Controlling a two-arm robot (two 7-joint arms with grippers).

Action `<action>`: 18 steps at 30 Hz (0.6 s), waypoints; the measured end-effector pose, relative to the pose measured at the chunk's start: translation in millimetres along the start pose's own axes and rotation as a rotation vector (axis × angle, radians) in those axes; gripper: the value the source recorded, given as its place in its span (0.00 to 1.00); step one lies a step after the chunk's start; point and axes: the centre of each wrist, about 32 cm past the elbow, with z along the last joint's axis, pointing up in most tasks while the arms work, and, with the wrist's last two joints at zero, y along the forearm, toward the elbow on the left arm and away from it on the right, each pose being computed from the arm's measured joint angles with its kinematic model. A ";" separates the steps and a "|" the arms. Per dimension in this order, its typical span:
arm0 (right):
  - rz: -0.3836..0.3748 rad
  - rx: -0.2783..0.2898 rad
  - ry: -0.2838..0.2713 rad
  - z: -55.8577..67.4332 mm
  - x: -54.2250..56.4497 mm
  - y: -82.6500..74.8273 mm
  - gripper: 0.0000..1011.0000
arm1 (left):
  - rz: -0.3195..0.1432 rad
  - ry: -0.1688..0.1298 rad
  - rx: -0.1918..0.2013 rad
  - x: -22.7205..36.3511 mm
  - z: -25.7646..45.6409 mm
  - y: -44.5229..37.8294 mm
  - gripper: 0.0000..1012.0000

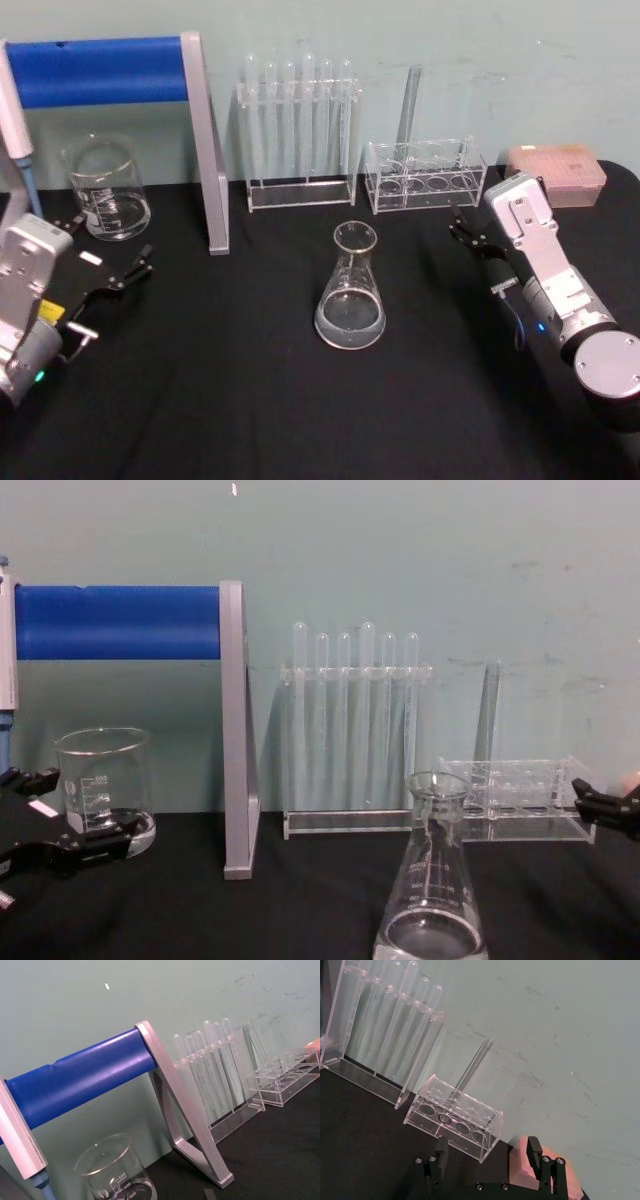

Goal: Grasp the erlenmeyer flask with one hand, shake it three times, then place it back.

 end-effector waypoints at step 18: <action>0.000 0.000 0.000 0.0 0.0 0.0 0.99 | 0.000 0.000 0.000 0.0 0.0 0.0 0.99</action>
